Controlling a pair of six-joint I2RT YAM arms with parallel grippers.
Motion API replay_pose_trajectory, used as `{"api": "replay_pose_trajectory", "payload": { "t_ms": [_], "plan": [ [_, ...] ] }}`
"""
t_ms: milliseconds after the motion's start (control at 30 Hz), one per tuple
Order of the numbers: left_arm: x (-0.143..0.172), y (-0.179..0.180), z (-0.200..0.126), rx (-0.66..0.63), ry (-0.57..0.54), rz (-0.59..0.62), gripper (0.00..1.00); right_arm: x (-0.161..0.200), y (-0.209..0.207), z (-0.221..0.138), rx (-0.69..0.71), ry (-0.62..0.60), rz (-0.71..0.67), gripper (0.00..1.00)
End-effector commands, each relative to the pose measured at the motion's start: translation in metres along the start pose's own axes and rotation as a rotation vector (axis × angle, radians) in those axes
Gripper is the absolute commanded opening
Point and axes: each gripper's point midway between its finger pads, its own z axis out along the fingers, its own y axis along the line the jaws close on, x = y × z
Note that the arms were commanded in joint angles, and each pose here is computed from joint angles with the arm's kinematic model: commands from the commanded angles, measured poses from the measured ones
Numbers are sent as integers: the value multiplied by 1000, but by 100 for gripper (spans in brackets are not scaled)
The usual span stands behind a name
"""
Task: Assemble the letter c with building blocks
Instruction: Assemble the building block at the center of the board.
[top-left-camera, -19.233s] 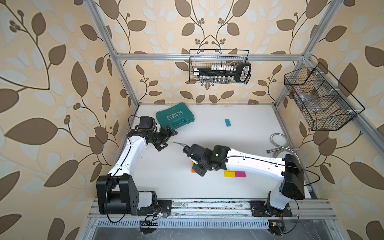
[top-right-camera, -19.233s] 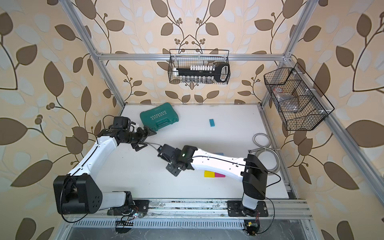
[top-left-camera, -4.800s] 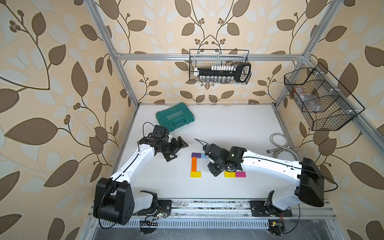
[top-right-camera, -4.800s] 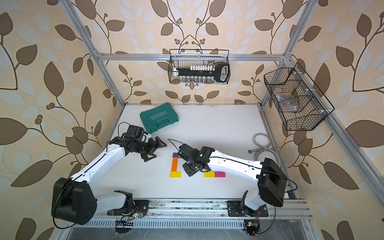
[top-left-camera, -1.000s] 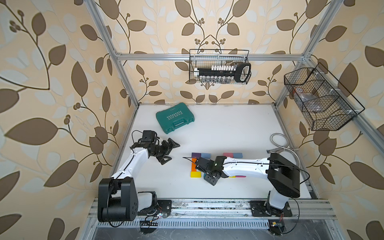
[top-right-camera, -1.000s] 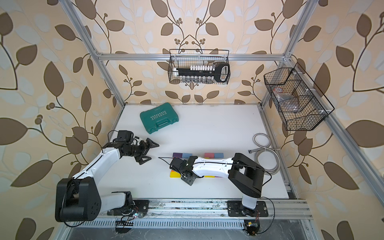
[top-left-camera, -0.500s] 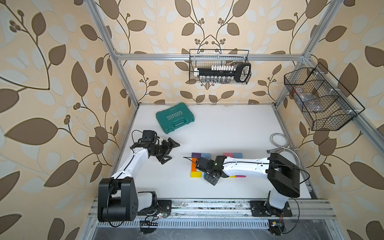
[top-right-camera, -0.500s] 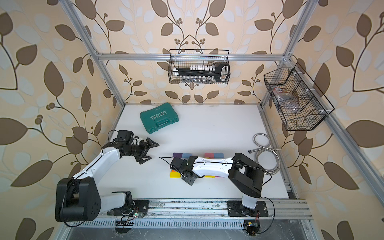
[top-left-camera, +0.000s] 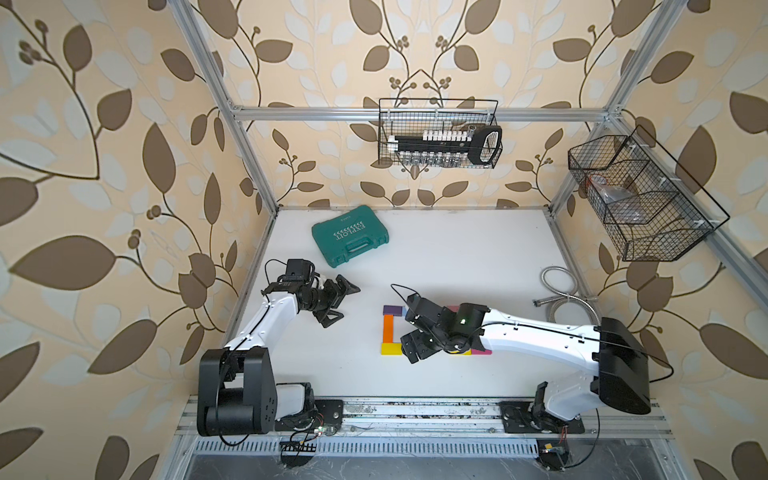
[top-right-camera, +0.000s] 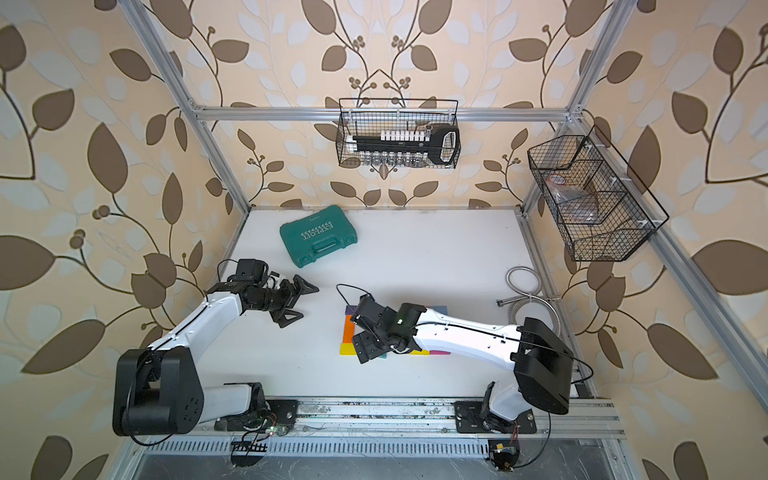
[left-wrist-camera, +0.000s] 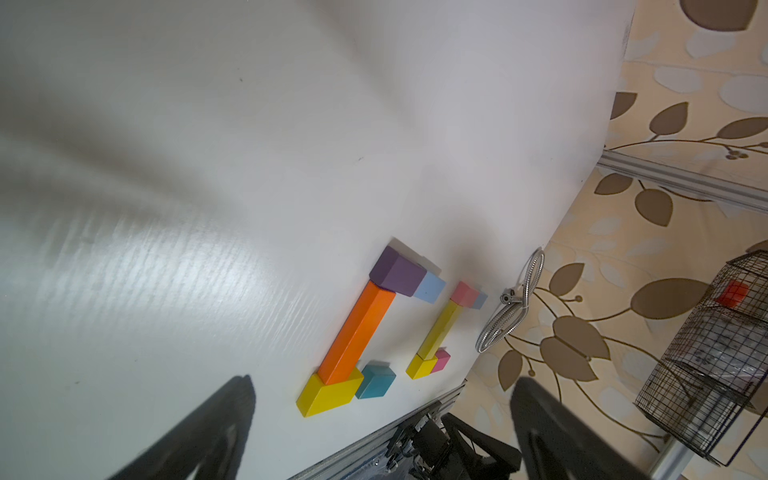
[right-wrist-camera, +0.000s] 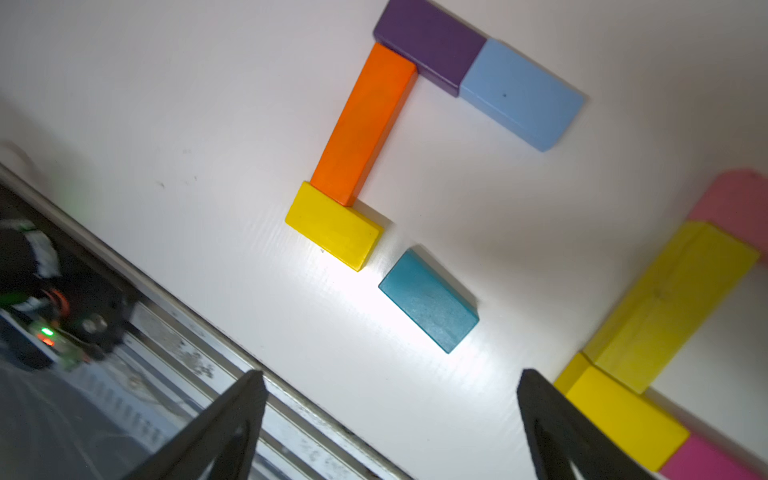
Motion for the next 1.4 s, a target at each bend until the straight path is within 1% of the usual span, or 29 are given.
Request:
{"api": "replay_pose_trajectory", "payload": {
  "t_ms": [0, 67, 400, 833, 1367],
  "plan": [
    [-10, -11, -7, 9, -27, 26, 99, 2, 0, 6, -99, -10, 296, 94],
    [-11, -12, -7, 8, -26, 26, 99, 4, -5, 9, -96, -12, 343, 94],
    [-13, -13, -8, 10, -31, 23, 99, 20, -8, 39, -119, 56, 431, 94],
    [-12, -11, -7, 10, -34, 16, 99, 19, -8, 56, -134, 91, 466, 94],
    [-12, -9, -5, 11, -34, 9, 99, 19, -9, 65, -139, 109, 474, 93]
  ]
}}
